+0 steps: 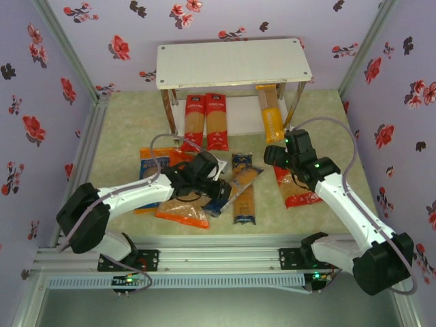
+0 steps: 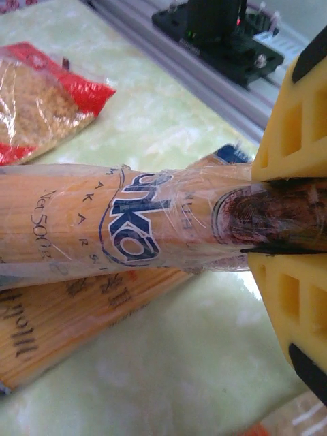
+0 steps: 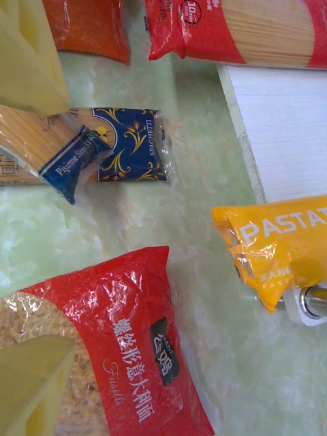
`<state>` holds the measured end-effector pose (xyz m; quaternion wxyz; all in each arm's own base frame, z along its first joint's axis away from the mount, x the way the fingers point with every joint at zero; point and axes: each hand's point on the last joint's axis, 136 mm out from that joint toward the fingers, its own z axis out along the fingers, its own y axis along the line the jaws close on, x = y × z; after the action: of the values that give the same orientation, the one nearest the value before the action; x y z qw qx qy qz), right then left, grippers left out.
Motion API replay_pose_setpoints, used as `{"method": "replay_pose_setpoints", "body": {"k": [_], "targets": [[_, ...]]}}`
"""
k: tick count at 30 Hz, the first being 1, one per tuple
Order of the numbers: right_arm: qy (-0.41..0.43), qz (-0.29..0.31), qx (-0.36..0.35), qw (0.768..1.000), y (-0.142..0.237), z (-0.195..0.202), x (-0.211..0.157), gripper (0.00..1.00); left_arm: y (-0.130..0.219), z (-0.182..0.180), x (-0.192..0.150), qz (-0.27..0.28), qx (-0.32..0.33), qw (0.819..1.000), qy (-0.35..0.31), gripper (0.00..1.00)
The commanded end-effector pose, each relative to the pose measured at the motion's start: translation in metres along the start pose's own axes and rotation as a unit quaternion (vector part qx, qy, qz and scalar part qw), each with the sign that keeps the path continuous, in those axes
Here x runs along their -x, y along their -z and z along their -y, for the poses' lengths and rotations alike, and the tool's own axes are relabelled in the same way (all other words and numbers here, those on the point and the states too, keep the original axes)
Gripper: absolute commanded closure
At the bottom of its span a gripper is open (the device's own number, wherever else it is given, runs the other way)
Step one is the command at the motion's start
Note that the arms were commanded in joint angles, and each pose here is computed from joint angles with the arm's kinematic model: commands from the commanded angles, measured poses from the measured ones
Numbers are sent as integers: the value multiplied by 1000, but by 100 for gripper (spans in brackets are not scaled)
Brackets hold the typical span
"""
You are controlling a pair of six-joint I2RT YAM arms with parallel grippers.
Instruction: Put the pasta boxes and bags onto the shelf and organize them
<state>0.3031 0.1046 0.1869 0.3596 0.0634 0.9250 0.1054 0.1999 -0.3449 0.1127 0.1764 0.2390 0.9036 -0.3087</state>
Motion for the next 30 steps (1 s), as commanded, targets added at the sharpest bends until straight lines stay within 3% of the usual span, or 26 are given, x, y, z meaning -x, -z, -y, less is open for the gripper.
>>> {"method": "replay_pose_setpoints", "body": {"k": [1, 6, 15, 18, 30], "targets": [[0, 4, -5, 1000, 1, -1, 5, 15, -9, 9, 24, 27, 7, 999, -45, 100], [1, 1, -6, 1000, 0, -1, 3, 16, -37, 3, 1, -34, 8, 998, -43, 98], [3, -2, -12, 1000, 0, 2, 0, 15, -59, 2, -28, -98, -23, 994, -45, 52], [2, -4, -13, 1000, 0, 3, -1, 15, -66, 4, -35, -114, -37, 992, -45, 42], [-1, -2, -13, 1000, 0, 2, 0, 15, -68, 21, -46, -137, -58, 986, -70, 25]]}}
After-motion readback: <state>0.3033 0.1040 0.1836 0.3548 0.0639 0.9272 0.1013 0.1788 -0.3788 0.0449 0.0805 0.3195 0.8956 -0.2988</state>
